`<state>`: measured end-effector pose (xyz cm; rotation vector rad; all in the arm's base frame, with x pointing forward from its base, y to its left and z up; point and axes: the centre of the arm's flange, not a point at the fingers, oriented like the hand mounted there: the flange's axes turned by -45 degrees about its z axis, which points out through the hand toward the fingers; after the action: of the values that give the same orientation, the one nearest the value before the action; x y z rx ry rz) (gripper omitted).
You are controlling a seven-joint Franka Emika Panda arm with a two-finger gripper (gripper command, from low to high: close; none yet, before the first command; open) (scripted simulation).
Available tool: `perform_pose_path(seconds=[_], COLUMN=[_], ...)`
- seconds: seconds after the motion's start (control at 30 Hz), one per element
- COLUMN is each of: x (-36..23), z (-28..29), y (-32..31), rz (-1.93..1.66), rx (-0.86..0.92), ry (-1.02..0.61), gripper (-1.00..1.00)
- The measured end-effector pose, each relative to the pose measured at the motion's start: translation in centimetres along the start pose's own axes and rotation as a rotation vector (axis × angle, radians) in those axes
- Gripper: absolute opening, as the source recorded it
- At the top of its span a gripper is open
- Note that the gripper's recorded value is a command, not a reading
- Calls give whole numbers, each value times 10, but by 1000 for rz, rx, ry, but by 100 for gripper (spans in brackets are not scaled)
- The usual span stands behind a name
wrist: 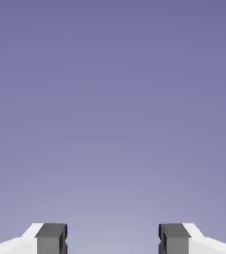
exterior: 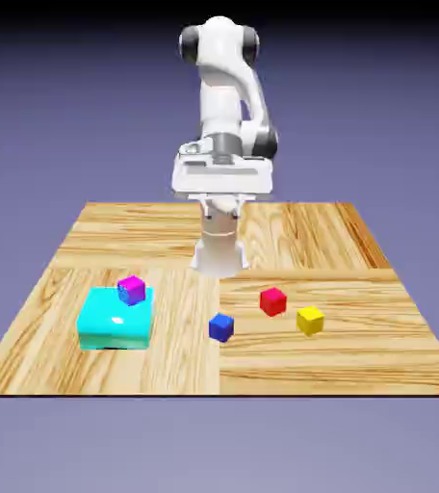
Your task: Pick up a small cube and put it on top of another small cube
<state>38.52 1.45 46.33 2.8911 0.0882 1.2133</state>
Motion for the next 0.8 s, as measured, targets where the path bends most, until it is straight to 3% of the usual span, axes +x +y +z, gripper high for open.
perform_pose_path(seconds=[0.37,0.8], x=[-16,-89], z=[-48,-57], y=[-93,-192], rz=[-41,-143], rx=[84,170], ry=[-40,-124], gripper=[0,0])
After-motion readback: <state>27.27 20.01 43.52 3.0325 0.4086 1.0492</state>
